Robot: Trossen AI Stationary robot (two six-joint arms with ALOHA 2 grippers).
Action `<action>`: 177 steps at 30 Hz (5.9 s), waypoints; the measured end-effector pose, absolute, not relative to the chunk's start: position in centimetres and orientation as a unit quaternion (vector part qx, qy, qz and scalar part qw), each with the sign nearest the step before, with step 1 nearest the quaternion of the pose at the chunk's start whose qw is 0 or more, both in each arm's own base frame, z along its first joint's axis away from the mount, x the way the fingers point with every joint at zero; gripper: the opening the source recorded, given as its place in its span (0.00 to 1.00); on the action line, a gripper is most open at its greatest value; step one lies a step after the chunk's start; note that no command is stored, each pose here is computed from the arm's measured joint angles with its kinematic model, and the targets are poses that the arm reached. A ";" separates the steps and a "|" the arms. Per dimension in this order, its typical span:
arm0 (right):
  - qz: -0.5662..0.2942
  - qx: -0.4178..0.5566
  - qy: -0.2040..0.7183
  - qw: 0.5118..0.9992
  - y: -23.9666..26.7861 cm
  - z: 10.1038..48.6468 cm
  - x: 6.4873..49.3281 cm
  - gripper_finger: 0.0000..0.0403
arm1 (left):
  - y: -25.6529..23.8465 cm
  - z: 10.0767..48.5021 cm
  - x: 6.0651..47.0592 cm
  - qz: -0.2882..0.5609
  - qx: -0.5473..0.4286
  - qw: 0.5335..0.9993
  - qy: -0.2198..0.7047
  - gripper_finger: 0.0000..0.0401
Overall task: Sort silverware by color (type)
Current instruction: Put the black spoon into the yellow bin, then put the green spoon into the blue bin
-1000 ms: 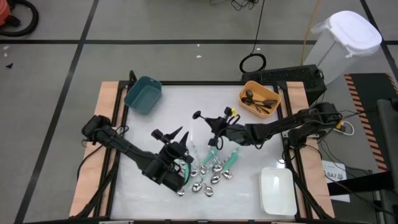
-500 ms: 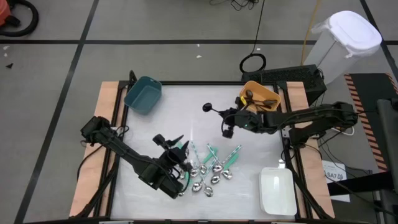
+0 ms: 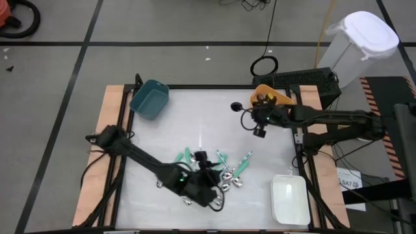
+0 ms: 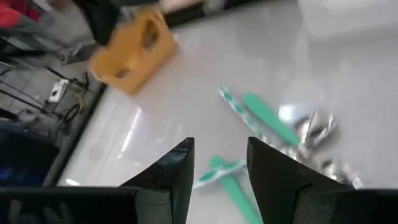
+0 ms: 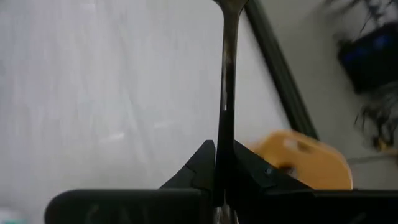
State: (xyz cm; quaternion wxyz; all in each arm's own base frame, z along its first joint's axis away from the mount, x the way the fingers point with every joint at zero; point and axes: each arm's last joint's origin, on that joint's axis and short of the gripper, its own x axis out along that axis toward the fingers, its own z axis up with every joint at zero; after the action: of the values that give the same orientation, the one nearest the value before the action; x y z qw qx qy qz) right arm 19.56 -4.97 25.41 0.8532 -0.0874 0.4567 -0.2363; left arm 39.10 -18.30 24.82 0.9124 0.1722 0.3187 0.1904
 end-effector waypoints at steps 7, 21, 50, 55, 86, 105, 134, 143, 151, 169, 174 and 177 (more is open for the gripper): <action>-0.248 -0.051 0.511 0.821 -6.6 24.9 17.7 0.06 | -17.4 20.8 42.5 0.142 0.191 0.914 0.329 0.37; -0.304 -0.030 0.561 0.769 -10.4 24.1 15.3 0.06 | -14.4 15.4 44.6 0.038 0.118 0.973 0.195 0.37; -0.303 0.007 0.624 0.720 -14.1 18.8 13.3 0.08 | -11.2 19.0 36.3 0.084 0.149 0.970 0.172 0.37; -0.280 -0.006 0.646 0.710 -14.6 17.9 13.7 0.08 | -11.0 18.7 36.2 0.097 0.156 0.964 0.191 0.37; -0.378 -0.091 0.586 0.711 -12.3 21.2 14.0 0.37 | -8.4 16.7 32.2 0.116 0.111 0.954 0.253 0.37; -0.094 -0.032 0.397 0.913 -2.9 24.7 18.3 0.37 | -8.8 16.5 32.0 0.085 0.107 0.954 0.266 0.37; 0.088 -0.107 0.373 0.918 5.6 20.6 22.5 0.37 | -8.8 18.7 29.2 0.178 0.022 0.801 0.571 0.37; 0.099 -0.098 0.388 0.911 6.6 20.3 22.0 0.37 | -9.3 18.4 28.7 0.266 -0.097 0.783 0.554 0.37; 0.120 -0.106 0.386 0.908 7.6 20.3 21.6 0.37 | -8.9 17.9 27.8 0.328 -0.139 0.751 0.557 0.44; 0.135 -0.114 0.384 0.906 8.4 20.3 21.3 0.37 | -8.7 14.5 26.6 0.315 -0.163 0.759 0.546 0.53; 0.136 -0.116 0.383 0.907 8.4 20.3 21.3 0.37 | -8.9 14.5 27.0 0.292 -0.166 0.770 0.542 0.40; 0.136 -0.116 0.382 0.906 8.4 20.3 21.4 0.37 | -8.8 13.9 27.1 0.294 -0.161 0.765 0.550 0.29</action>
State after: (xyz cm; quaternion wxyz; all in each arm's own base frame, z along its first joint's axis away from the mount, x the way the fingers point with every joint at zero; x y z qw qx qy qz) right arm 21.35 8.38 20.34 0.9065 -0.1161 0.3825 0.1360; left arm 27.14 -8.80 13.92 0.7648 -0.1613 0.5501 0.2941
